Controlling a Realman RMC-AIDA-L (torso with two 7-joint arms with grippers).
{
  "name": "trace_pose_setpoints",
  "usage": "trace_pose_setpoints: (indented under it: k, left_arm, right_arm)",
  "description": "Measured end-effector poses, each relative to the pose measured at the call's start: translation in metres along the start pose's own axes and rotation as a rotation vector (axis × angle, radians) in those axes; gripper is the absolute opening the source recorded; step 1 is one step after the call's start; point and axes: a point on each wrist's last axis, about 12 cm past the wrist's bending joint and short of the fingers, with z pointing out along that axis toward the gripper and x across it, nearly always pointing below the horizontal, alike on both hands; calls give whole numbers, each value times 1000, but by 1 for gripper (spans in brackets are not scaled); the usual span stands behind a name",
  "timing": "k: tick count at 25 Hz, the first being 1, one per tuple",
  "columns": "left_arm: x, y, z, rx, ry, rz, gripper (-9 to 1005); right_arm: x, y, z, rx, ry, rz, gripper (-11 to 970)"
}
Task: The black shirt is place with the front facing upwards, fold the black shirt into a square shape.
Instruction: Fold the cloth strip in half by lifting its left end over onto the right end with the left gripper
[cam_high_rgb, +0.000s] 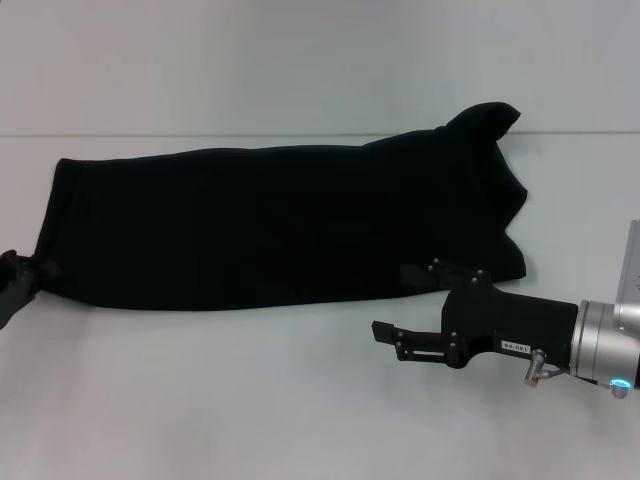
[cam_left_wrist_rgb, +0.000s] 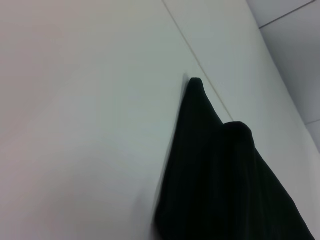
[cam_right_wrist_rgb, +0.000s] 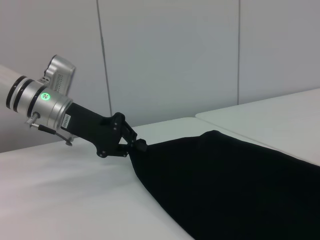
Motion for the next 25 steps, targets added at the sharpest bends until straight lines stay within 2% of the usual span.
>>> trace_pose_setpoints:
  k: [8, 16, 19, 22, 25]
  left_arm:
    - [-6, -1, -4, 19, -32, 20, 50]
    - [-33, 15, -33, 0, -130, -22, 40]
    - [-40, 15, -42, 22, -155, -46, 40]
    - [-43, 7, -44, 84, -152, -61, 39]
    - [-47, -12, -38, 190, -131, -63, 39]
  right_arm:
    - [2, -2, -5, 38, -22, 25, 904]
    - [14, -8, -31, 176, -67, 101, 905]
    - [19, -8, -39, 211, -77, 122, 905]
    - [23, -8, -45, 236, -78, 137, 905]
    - [28, -8, -49, 256, -71, 148, 904]
